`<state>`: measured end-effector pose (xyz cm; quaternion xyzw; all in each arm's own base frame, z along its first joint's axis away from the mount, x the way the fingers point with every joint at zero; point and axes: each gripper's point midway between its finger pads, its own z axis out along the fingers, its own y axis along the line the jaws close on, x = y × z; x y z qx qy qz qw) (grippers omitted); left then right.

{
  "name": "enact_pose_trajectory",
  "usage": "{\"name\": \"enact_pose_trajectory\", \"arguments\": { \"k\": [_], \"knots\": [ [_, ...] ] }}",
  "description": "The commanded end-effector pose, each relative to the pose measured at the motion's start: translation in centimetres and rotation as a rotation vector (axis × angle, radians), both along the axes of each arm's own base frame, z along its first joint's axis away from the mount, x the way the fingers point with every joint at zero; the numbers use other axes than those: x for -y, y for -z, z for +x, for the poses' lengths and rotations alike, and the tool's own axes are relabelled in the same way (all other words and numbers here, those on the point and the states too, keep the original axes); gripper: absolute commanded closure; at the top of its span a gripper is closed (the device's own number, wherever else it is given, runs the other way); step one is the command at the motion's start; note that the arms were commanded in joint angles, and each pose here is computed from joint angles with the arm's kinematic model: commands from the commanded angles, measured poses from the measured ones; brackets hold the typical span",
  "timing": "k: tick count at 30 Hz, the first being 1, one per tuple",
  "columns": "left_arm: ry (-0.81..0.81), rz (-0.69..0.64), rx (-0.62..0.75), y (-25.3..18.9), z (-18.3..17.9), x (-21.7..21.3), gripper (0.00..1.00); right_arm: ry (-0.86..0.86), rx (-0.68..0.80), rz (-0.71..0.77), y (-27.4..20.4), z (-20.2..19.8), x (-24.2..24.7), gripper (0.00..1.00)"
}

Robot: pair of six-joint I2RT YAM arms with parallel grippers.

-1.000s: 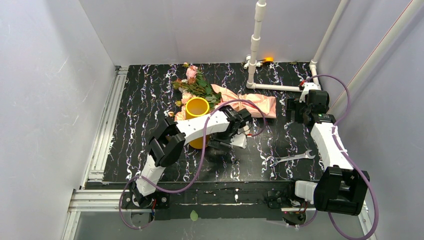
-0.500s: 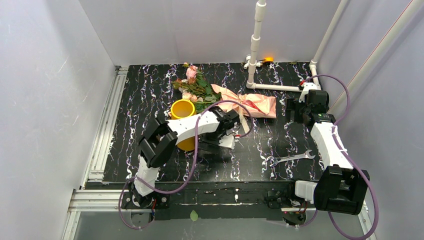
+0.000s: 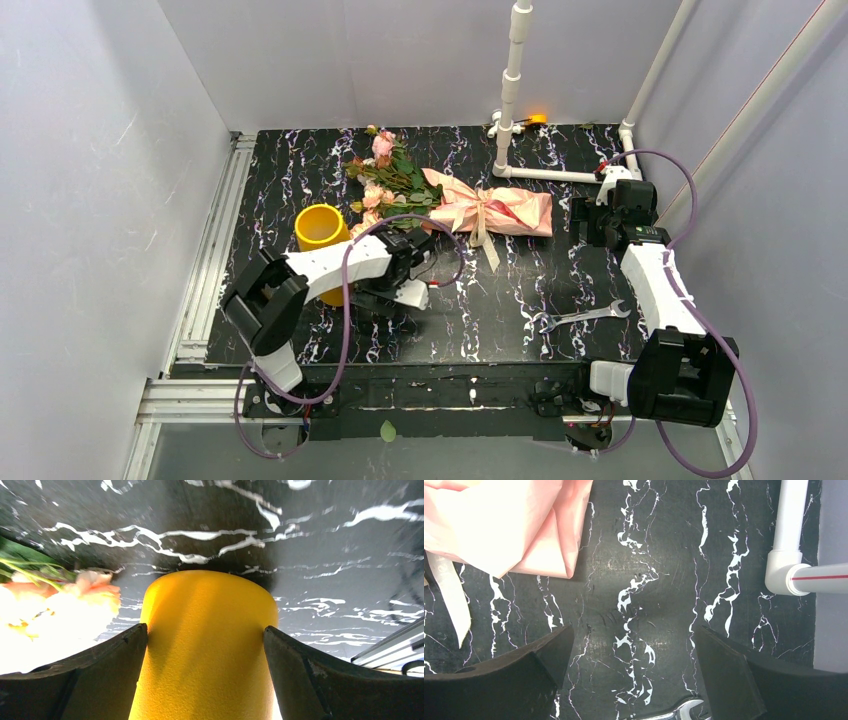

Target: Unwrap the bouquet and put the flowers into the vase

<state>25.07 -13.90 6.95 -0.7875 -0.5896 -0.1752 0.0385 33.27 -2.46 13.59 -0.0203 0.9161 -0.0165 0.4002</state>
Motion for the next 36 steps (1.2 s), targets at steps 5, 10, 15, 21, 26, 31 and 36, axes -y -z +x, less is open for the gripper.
{"name": "enact_pose_trajectory", "arguments": {
  "k": [5, 10, 15, 21, 26, 31, 36],
  "knots": [
    [0.094, 0.007, 0.059, -0.7, 1.8, -3.9, 0.16, -0.004, 0.035, 0.0, -1.5, 0.9, 0.2, 0.0],
    [0.095, -0.024, 0.074, -0.4, 3.1, -6.2, 0.16, -0.003, 0.031, -0.001, -1.4, 0.9, 0.2, 0.0],
    [0.099, -0.072, 0.084, 0.0, 4.5, -8.3, 0.16, -0.03, 0.028, 0.024, -1.3, 0.9, -0.4, 0.0],
    [0.098, -0.122, 0.102, 0.2, 7.1, -10.3, 0.16, -0.047, 0.02, 0.033, -1.1, 0.8, -0.7, 0.0],
    [0.046, -0.186, 0.135, 0.4, 9.7, -11.7, 0.16, -0.073, 0.012, 0.049, -0.9, 0.8, -1.2, 0.0],
    [0.013, -0.254, 0.141, 0.9, 11.7, -12.8, 0.16, -0.107, -0.003, 0.07, -0.5, 0.7, -1.9, 0.0],
    [0.028, -0.278, 0.164, 1.5, 13.3, -13.5, 0.15, -0.124, -0.018, 0.087, -0.1, 0.7, -2.3, 0.0]
  ]
}}
